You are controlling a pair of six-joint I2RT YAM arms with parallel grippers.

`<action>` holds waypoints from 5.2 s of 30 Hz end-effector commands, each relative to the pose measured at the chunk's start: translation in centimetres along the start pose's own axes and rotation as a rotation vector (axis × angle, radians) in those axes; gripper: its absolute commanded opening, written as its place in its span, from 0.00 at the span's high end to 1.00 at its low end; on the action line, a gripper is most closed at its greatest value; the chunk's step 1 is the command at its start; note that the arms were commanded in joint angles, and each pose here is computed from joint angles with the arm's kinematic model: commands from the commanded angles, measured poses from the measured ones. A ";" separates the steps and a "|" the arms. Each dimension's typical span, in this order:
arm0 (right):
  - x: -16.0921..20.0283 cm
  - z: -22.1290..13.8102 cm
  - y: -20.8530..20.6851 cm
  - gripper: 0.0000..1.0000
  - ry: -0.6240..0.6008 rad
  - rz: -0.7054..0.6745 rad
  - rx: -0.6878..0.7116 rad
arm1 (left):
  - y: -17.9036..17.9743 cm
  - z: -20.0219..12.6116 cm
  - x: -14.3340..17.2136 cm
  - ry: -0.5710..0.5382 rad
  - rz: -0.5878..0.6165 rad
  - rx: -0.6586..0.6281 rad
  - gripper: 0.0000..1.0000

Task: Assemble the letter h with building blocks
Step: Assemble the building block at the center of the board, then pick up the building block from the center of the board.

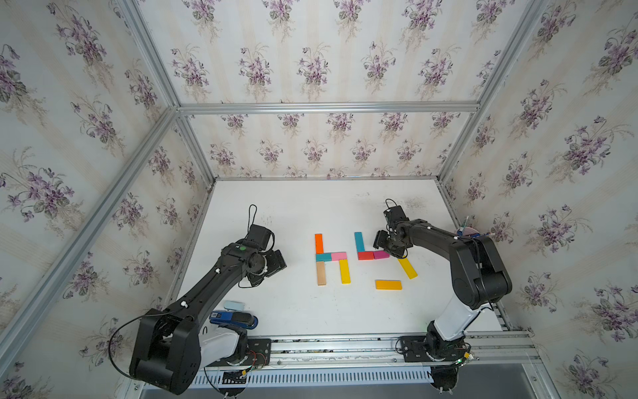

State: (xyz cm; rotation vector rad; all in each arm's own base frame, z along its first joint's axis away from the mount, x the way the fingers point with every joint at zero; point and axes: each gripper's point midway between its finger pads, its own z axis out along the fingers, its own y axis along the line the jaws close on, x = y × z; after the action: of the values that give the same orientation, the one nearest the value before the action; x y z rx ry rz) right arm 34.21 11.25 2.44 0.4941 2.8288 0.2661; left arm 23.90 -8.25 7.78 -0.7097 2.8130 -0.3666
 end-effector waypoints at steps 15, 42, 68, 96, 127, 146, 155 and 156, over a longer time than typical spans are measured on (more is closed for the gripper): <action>0.6 -0.4 0.0 0.30 0.005 0.018 -0.007 | 0.1 0.1 0.1 0.005 0.009 -0.003 0.14; 1.0 -0.7 0.3 0.30 0.005 0.010 -0.019 | 0.1 0.2 0.1 0.008 0.009 0.001 0.14; 0.7 -1.7 0.4 0.30 -0.017 -0.003 -0.014 | -0.4 0.4 -0.1 0.015 0.008 0.011 0.14; 13.5 -2.7 -4.0 0.25 0.121 -0.053 0.049 | -0.5 0.2 -0.1 0.009 0.008 0.016 0.14; 18.3 -6.7 -2.6 0.13 0.086 -0.553 0.403 | -0.4 0.6 -0.2 0.017 0.010 0.002 0.14; 17.1 -2.5 0.2 0.32 0.199 -0.438 0.122 | 0.0 0.5 -0.1 0.008 0.015 -0.008 0.14; 18.3 -3.8 -1.8 0.55 0.196 -0.388 0.097 | -0.5 0.6 -0.2 0.017 0.015 0.005 0.14; 18.1 -3.9 -1.6 0.62 0.188 -0.389 0.091 | -0.6 0.5 -0.3 0.015 0.015 0.007 0.14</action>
State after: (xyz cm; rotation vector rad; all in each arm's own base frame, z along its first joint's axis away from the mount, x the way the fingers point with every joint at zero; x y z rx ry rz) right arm 16.20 15.78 1.53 -0.1054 3.0521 0.1059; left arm 24.14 -8.46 7.11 -0.6998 2.8365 -0.3647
